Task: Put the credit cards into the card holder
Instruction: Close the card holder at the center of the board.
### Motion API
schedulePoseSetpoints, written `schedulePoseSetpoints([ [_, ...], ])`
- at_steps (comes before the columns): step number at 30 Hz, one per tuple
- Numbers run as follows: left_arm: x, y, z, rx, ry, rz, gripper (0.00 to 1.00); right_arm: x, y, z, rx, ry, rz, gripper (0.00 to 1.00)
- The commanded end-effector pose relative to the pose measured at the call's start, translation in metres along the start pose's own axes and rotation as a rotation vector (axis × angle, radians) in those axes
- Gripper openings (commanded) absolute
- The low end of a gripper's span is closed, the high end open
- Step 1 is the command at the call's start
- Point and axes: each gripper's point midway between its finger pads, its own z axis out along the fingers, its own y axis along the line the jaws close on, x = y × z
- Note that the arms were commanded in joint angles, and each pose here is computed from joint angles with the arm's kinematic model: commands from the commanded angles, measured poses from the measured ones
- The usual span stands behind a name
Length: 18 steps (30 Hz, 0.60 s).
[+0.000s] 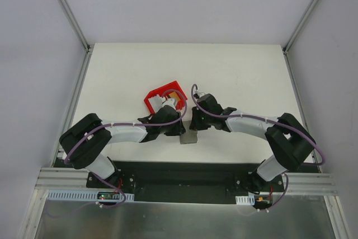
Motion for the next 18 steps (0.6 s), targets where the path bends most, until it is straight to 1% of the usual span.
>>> schedulePoseSetpoints([
  [1,0.032,0.032,-0.001,-0.112,0.105,0.019,0.38,0.01,0.01,-0.009,-0.026,0.042,-0.023,0.12],
  [3,0.031,0.032,-0.001,-0.11,0.105,0.021,0.38,0.013,0.011,-0.011,-0.022,0.064,-0.025,0.11],
  [5,0.031,0.032,-0.002,-0.112,0.104,0.018,0.38,0.015,0.01,-0.015,0.007,0.056,-0.038,0.12],
  [10,0.032,0.033,-0.002,-0.112,0.103,0.016,0.39,0.029,-0.001,-0.002,0.057,0.113,-0.038,0.1],
  [15,0.034,0.035,-0.003,-0.114,0.105,0.008,0.38,0.038,-0.007,0.005,0.102,0.113,-0.029,0.09],
  [18,0.036,0.037,-0.004,-0.118,0.108,0.003,0.37,0.042,-0.016,0.006,0.174,0.104,-0.038,0.08],
])
